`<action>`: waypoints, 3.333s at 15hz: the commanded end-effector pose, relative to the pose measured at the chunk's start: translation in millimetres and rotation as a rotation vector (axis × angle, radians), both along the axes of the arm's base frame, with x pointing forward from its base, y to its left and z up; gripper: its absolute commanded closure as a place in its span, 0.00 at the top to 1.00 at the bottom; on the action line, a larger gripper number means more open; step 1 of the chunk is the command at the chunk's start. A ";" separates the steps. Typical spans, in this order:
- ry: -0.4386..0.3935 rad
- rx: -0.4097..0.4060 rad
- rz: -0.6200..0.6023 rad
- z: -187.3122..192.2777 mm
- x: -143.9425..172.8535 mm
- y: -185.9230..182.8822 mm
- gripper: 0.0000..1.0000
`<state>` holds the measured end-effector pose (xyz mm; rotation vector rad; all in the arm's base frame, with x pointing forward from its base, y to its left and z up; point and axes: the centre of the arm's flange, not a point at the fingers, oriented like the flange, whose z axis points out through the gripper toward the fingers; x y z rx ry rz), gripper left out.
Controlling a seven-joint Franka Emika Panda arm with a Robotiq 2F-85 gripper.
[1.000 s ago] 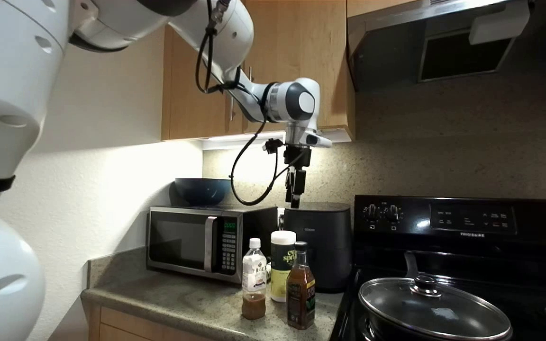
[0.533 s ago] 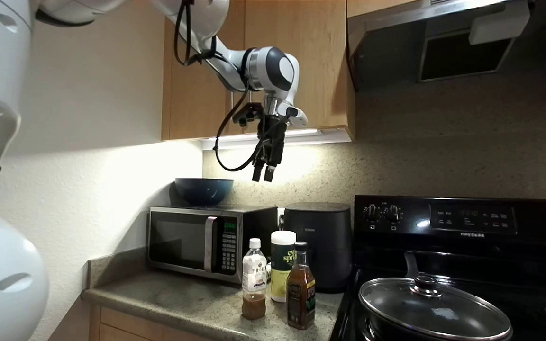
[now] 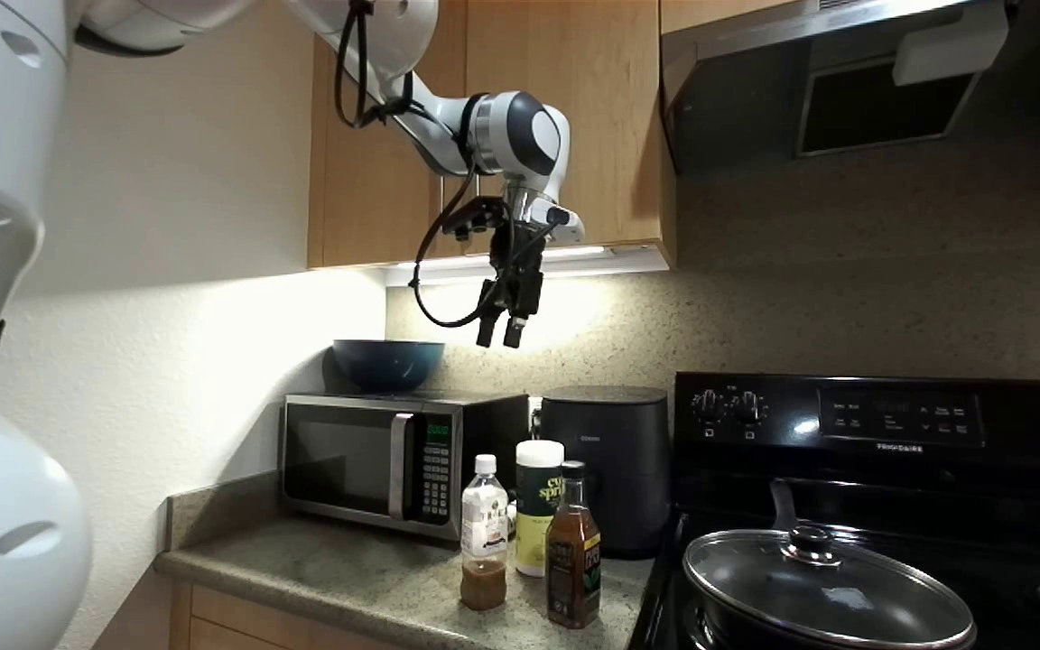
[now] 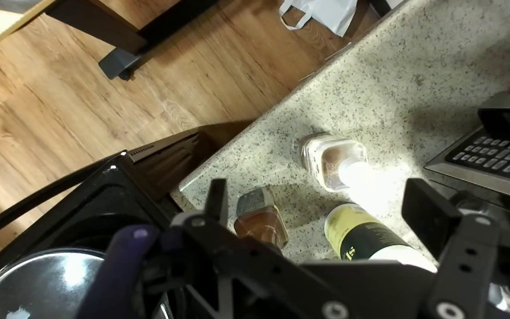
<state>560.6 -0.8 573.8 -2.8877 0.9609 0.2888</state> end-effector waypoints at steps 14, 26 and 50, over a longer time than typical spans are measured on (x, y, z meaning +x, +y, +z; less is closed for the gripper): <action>-0.124 0.141 0.075 -67.6 94.8 8.9 1.00; 0.028 0.161 0.287 -120.3 168.0 2.8 1.00; -0.103 0.271 0.631 -167.8 202.9 13.9 1.00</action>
